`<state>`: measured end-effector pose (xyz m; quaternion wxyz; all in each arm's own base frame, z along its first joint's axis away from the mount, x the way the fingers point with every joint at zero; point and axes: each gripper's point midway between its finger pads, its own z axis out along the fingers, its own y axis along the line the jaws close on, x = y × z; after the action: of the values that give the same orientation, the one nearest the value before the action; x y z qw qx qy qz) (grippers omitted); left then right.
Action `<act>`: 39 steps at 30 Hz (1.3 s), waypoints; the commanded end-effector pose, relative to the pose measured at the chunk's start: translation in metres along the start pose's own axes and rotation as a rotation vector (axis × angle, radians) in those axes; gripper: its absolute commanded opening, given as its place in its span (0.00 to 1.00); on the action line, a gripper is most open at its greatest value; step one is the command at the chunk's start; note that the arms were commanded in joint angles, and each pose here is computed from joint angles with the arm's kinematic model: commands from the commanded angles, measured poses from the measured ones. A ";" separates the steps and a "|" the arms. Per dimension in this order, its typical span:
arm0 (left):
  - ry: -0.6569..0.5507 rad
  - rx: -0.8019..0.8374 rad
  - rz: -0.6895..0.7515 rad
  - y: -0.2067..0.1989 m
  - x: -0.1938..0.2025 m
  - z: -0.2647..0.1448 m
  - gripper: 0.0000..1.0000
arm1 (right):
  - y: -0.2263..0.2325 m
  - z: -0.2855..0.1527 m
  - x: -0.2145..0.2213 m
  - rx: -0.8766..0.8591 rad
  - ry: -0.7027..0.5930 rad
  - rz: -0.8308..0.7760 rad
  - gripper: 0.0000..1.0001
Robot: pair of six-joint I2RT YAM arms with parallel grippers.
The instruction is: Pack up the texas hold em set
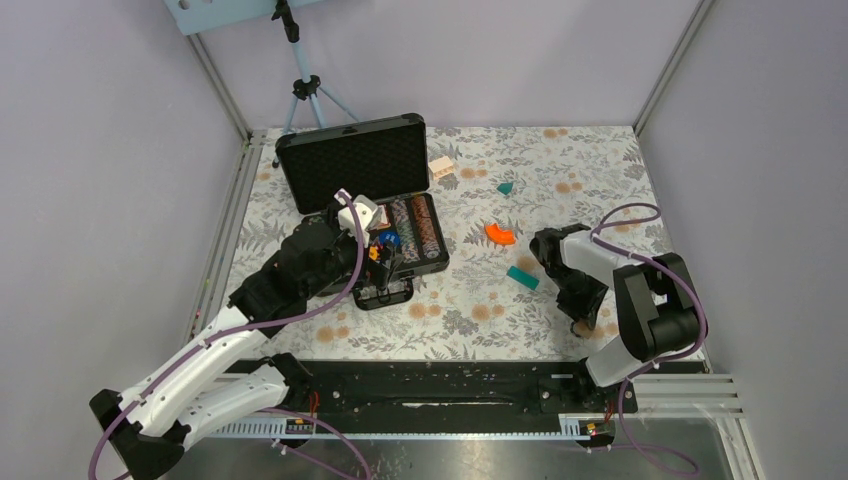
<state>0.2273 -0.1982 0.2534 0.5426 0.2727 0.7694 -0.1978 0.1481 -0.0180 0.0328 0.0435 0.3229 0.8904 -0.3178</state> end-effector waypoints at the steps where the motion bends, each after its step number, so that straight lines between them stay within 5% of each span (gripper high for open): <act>1: -0.044 -0.027 0.008 0.005 -0.008 0.001 0.99 | 0.011 -0.008 -0.004 -0.048 -0.033 0.007 0.00; 23: -0.029 -0.039 0.014 0.008 -0.004 0.003 0.99 | 0.041 -0.034 -0.009 -0.142 -0.119 -0.073 0.00; 31: -0.034 -0.040 0.014 0.008 -0.004 0.002 0.99 | 0.015 -0.046 -0.034 -0.101 -0.251 -0.006 0.00; 39: -0.033 -0.054 0.014 0.010 -0.004 0.002 0.99 | 0.116 -0.093 0.003 -0.771 -0.147 -0.150 0.00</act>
<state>0.2299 -0.1943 0.2462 0.5406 0.2691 0.7754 -0.1846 0.2044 0.0419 0.0491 0.1719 0.2498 0.9380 -0.1680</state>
